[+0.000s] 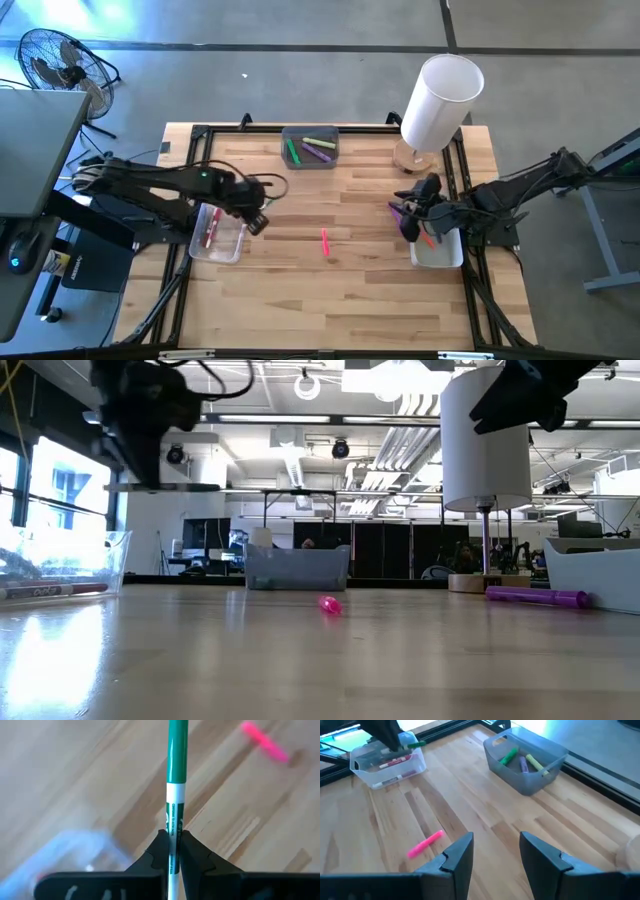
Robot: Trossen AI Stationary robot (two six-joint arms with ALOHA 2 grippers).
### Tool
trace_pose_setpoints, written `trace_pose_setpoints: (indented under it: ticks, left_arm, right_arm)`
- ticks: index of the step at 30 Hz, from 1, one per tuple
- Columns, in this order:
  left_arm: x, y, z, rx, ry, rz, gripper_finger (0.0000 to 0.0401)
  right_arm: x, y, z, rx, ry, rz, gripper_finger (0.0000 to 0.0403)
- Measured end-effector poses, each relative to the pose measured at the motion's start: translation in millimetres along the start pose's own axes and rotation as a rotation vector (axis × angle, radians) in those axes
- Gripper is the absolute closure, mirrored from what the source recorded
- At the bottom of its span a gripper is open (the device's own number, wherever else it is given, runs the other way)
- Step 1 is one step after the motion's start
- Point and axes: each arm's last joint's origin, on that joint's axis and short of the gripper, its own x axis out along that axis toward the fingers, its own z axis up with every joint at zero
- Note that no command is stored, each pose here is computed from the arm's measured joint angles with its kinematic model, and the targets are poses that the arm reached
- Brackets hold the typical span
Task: Pick & Place Markers
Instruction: Put the white and green marker into the transparent bin, then put the pink pen into the gray bin
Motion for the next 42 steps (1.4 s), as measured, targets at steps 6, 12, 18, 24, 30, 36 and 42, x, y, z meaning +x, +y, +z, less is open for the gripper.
trace_pose_setpoints:
  ticks: [6,12,18,24,30,36,42]
  left_arm:
    - [-16,14,-25,-0.195,0.1,0.111,0.0386]
    - [-19,16,-45,-0.257,0.185,0.221,0.0387]
    - [1,20,-72,-0.299,0.311,0.266,0.0387]
    - [17,17,-83,-0.293,0.303,0.226,0.0361]
    - [18,16,-81,-0.323,0.27,0.213,0.0277]
    - [18,16,-82,-0.33,0.278,0.215,0.0235]
    - [-3,5,-67,-0.359,0.133,0.129,0.0242]
  right_arm:
    - [18,6,1,0.025,0.015,-0.025,0.0254]
    - [41,14,4,0.036,0.056,0.037,0.0254]
    - [56,20,7,0.019,0.065,0.106,0.0254]
    - [62,21,12,0.008,0.061,0.171,0.0254]
    - [65,16,15,0.022,0.059,0.157,0.0254]
    - [67,14,17,0.033,0.079,0.183,0.0254]
    - [67,14,17,-0.02,0.077,0.191,0.0254]
